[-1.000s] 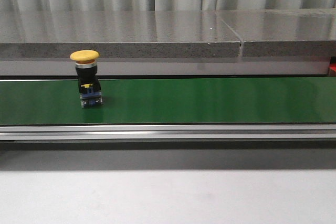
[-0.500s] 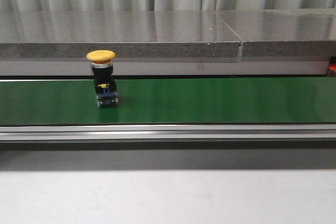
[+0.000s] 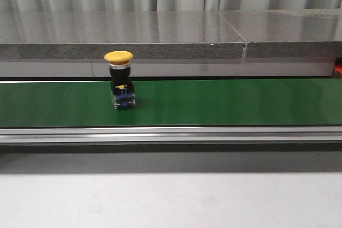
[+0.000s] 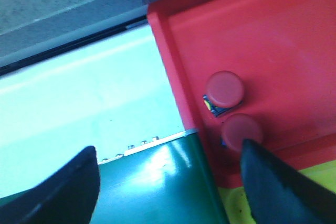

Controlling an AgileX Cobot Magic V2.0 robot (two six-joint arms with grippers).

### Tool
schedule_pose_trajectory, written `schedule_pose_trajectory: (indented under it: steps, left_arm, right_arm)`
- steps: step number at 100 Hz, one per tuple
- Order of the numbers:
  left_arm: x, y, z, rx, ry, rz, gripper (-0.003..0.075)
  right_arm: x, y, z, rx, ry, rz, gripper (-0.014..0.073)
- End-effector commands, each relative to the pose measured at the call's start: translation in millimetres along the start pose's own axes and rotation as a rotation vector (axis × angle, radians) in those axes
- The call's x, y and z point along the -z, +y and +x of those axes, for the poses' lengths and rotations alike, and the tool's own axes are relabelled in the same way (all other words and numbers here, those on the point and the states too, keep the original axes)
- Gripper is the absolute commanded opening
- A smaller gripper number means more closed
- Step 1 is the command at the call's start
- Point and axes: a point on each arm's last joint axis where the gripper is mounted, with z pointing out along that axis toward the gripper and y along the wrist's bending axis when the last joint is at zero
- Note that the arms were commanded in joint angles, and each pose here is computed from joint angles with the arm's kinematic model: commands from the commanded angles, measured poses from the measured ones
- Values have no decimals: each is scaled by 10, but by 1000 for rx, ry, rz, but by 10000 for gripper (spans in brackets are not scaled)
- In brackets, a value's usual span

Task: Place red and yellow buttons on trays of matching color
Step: 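Carry the red button to the red tray and open the right gripper, then grasp the yellow button on the belt with the right gripper and lift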

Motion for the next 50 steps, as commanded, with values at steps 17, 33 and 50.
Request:
schedule_pose_trajectory:
  steps: [17,33,50]
  left_arm:
    - [41,-8,-129,12,-88,10,-21]
    - [41,-8,-129,12,-88,10,-21]
    - [41,-8,-129,12,-88,10,-21]
  right_arm:
    - [615,437,6,134,-108,-80,560]
    - [703,728,160,214,-34,-150,560]
    - [727,1008,299,293,22,-217,560]
